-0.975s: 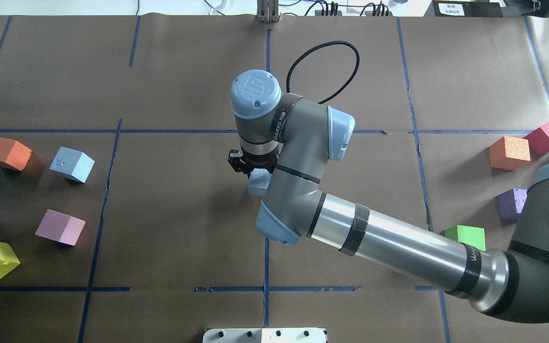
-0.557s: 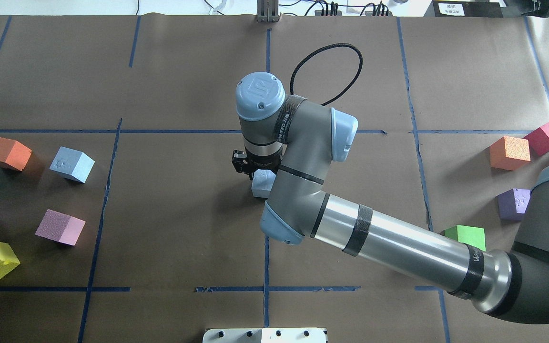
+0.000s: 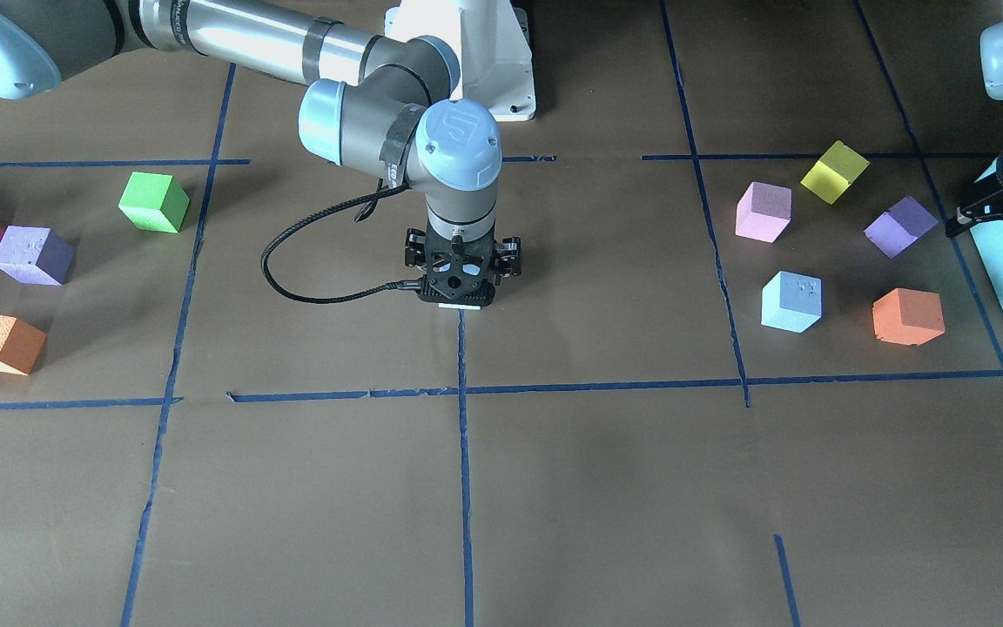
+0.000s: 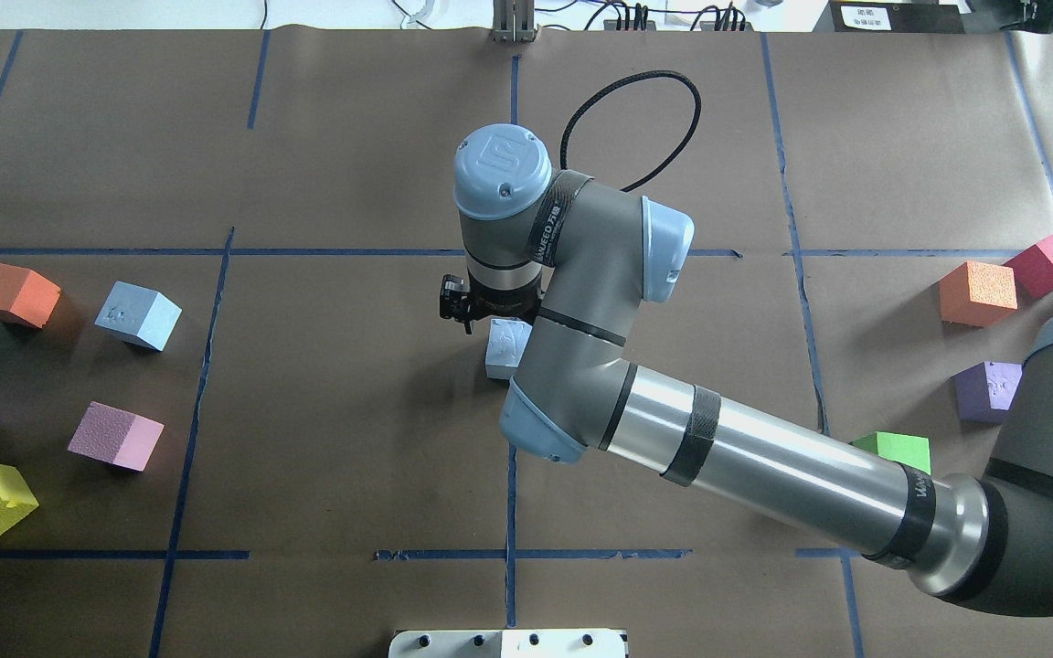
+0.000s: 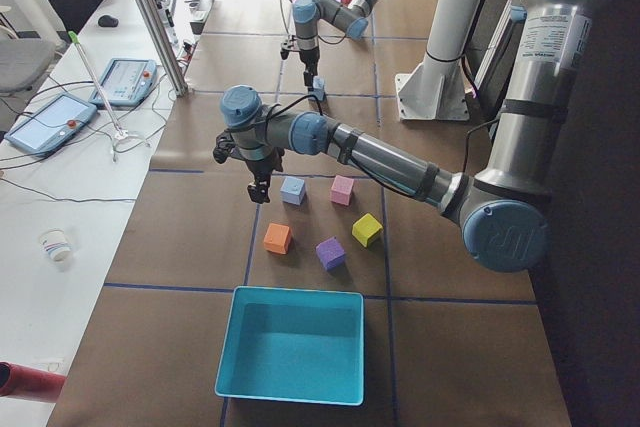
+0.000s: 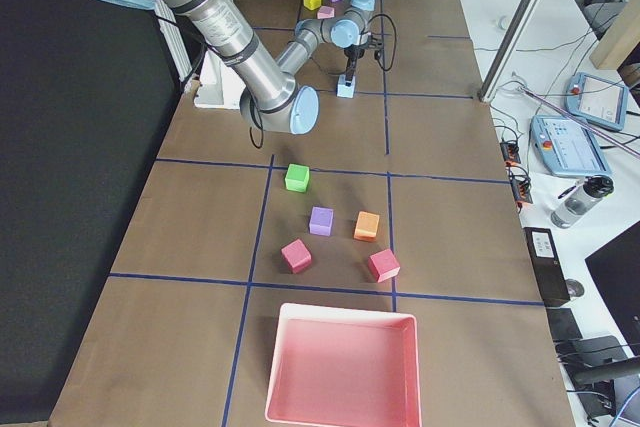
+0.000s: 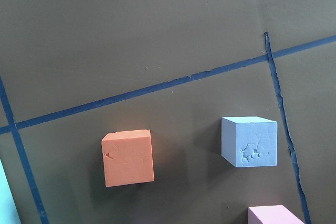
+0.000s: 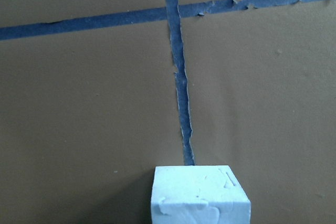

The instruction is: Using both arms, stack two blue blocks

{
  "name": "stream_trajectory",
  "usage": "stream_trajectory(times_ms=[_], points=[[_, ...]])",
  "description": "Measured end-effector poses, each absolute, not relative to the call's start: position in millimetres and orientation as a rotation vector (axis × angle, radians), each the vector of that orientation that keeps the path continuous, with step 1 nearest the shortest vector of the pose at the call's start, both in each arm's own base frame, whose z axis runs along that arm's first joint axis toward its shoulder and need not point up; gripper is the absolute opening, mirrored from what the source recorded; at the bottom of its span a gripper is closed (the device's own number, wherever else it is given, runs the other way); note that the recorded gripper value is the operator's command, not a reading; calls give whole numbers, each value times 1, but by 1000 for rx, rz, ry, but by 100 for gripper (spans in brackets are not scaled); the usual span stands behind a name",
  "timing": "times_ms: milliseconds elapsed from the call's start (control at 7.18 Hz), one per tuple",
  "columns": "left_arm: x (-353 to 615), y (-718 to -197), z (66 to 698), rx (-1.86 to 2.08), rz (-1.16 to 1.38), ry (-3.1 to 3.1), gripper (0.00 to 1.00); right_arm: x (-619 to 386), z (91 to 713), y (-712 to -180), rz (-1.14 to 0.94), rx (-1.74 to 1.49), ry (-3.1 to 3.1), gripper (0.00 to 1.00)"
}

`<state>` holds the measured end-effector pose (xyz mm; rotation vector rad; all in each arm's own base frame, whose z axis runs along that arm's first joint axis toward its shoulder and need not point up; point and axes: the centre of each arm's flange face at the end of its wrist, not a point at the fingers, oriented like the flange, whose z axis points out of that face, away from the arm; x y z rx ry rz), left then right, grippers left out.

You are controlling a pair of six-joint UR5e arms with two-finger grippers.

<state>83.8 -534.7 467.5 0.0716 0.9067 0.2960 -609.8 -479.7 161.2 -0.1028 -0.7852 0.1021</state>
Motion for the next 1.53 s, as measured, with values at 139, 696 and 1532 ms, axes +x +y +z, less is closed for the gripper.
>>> stream_trajectory(times_ms=[139, 696, 1532], points=[[110, -527, 453, 61, 313, 905, 100, -586, 156, -482, 112, -92, -809, 100], [219, -503, 432, 89, 352, 864, 100, -443, 169, -469, 99, -25, -795, 100], [263, -522, 456, 77, 358, 788, 100, -282, 224, -515, 60, 23, -796, 100]])
